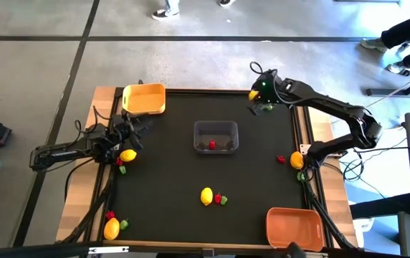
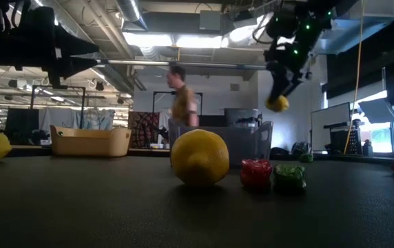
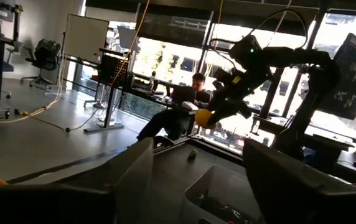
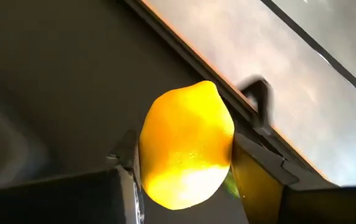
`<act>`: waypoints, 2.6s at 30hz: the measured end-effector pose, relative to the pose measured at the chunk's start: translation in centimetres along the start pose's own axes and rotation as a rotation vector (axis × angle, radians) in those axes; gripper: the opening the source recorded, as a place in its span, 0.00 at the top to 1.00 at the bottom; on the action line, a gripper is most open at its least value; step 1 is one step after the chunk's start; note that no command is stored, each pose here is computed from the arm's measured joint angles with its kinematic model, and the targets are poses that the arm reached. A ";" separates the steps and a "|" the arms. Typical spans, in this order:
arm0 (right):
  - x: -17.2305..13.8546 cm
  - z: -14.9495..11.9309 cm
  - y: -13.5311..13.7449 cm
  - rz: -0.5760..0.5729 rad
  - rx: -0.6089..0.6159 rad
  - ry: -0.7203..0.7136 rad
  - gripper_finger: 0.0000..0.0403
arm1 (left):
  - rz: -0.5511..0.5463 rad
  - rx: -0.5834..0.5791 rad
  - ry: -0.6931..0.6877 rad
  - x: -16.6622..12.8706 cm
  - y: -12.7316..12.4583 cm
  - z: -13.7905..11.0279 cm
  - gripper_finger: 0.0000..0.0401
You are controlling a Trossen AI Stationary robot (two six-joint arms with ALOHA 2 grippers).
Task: Sort produce into baskets
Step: Put the yellow lemon into the yellow bin
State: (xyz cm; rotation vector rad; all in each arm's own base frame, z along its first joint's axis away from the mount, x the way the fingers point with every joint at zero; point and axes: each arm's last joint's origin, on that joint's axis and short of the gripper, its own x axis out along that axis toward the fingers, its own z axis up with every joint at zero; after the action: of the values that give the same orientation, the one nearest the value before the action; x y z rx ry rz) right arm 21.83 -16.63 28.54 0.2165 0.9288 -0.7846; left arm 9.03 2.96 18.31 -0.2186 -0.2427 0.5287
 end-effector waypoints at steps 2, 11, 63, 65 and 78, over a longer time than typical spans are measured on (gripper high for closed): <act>-0.2 0.4 0.8 0.051 -0.013 -0.048 0.61 | -0.006 -0.020 0.001 0.0 0.0 0.0 0.32; -1.3 2.2 4.1 0.247 -0.062 -0.269 0.61 | -0.021 -0.051 0.012 0.3 -0.2 -0.1 0.29; -3.0 3.8 14.0 0.716 -0.312 -0.643 0.61 | -0.325 0.044 0.149 13.7 -7.6 2.6 0.29; -2.7 3.8 14.4 0.723 -0.315 -0.650 0.61 | -0.332 0.056 0.151 14.2 -8.0 2.6 0.29; -3.2 3.6 16.5 0.775 -0.368 -0.720 0.61 | -0.355 0.072 0.194 16.8 -9.5 1.6 0.29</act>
State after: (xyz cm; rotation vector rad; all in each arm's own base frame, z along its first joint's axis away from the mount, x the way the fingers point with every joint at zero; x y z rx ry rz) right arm 34.37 -5.01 30.63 -0.0439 0.2351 0.0587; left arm 27.11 3.94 25.28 -0.1505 -0.0695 0.1617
